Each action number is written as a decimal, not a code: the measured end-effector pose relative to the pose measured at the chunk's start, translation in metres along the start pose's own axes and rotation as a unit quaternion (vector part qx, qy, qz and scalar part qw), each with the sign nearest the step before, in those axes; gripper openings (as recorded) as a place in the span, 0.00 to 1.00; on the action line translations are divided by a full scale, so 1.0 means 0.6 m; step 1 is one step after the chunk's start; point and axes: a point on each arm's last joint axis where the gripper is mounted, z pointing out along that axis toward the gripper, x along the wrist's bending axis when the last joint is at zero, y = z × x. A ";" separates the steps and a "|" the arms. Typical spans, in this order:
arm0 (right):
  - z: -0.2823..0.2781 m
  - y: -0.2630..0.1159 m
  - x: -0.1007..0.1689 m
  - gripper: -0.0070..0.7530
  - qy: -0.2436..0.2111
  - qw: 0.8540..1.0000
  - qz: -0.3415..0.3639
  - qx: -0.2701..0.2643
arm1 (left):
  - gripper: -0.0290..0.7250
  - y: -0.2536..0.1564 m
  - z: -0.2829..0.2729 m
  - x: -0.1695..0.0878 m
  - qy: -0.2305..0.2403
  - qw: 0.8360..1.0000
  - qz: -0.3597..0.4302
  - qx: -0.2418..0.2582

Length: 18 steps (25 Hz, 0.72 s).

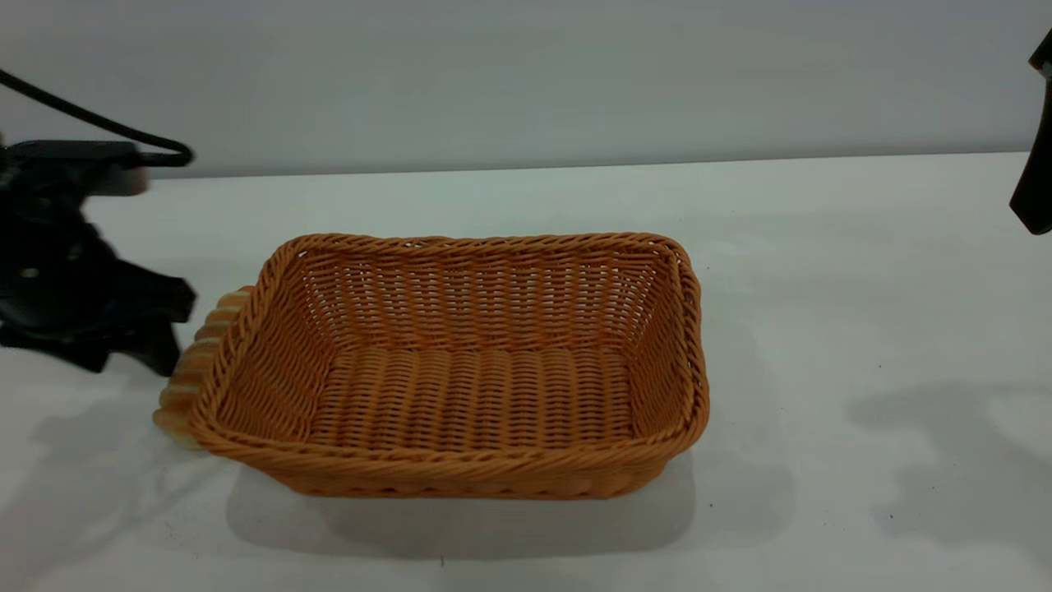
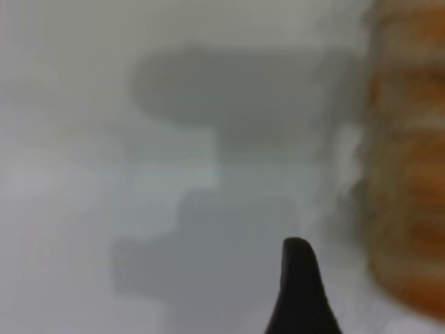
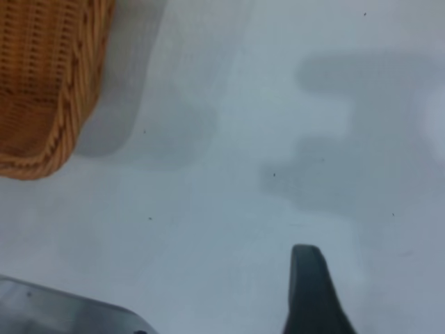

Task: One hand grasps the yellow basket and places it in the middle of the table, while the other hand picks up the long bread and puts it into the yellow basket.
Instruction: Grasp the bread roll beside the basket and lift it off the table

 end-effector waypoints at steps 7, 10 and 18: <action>0.000 0.000 0.000 0.68 0.000 1.000 0.000 0.000 | 0.78 -0.001 0.031 -0.023 -0.007 0.999 0.032 0.002; 0.000 0.000 0.000 0.68 0.000 1.000 0.000 0.000 | 0.78 -0.005 0.045 -0.023 -0.008 0.999 0.032 0.003; 0.000 0.000 0.000 0.68 0.000 1.000 0.000 0.000 | 0.51 -0.009 0.070 -0.023 -0.008 0.999 0.033 0.000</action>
